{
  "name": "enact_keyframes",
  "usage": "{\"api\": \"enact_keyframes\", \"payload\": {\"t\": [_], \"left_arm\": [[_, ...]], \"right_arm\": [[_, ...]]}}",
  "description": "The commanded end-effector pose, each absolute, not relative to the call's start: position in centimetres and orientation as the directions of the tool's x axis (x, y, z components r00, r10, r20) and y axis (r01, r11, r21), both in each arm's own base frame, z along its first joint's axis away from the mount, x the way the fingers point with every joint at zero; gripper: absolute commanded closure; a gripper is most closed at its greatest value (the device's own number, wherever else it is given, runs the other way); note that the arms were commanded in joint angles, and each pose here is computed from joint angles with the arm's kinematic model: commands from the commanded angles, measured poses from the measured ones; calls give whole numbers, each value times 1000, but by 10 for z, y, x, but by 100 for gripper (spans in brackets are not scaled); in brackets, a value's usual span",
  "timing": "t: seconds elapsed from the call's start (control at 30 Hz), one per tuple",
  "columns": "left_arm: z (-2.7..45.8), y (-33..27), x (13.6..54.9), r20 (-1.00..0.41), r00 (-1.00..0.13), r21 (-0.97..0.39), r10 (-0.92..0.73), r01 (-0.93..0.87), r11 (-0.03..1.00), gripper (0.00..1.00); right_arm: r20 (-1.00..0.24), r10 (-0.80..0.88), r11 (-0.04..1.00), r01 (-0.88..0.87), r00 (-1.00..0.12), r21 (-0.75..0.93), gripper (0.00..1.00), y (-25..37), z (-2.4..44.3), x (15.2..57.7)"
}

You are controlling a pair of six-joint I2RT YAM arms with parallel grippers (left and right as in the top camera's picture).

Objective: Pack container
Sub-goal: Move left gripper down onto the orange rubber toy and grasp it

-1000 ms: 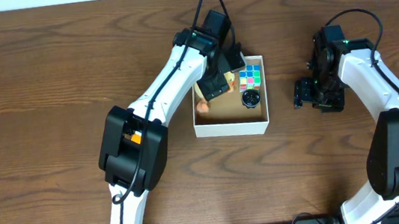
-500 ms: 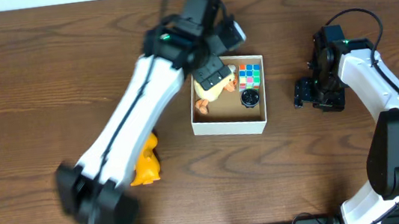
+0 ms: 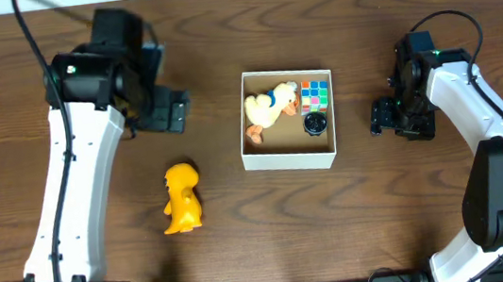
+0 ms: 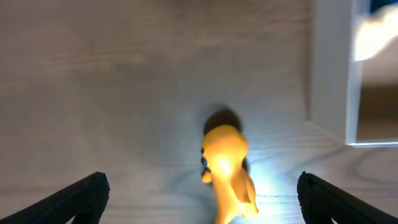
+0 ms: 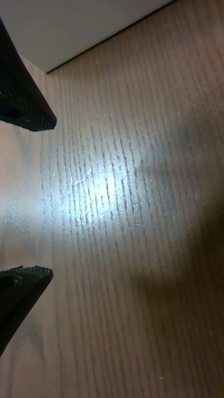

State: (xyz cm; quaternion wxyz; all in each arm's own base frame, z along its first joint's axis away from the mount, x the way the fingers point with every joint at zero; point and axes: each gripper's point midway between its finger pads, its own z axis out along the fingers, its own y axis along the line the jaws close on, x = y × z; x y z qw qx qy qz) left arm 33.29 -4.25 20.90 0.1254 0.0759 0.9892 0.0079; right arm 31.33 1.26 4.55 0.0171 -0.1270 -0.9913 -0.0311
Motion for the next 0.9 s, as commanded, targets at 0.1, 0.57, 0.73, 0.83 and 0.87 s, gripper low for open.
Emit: {"api": "enact_keyframes", "payload": {"t": [0.1, 0.57, 0.73, 0.83, 0.87], "left_arm": [[122, -35, 305, -64, -998, -73, 11, 15, 997, 2], [47, -32, 246, 119, -991, -52, -62, -69, 996, 2], [43, -38, 241, 133, -990, -59, -42, -50, 997, 2], [42, -47, 241, 129, -992, -67, -14, -23, 997, 2], [41, -49, 242, 126, -992, -69, -5, -14, 997, 2]], "right_arm": [[23, 235, 970, 236, -972, 51, 27, 12, 51, 314], [15, 235, 970, 236, -972, 53, 27, 12, 51, 316], [9, 236, 970, 236, -972, 55, 27, 12, 51, 317], [9, 236, 970, 236, -972, 55, 27, 12, 51, 317], [9, 236, 970, 236, -972, 55, 27, 12, 51, 317]]}}
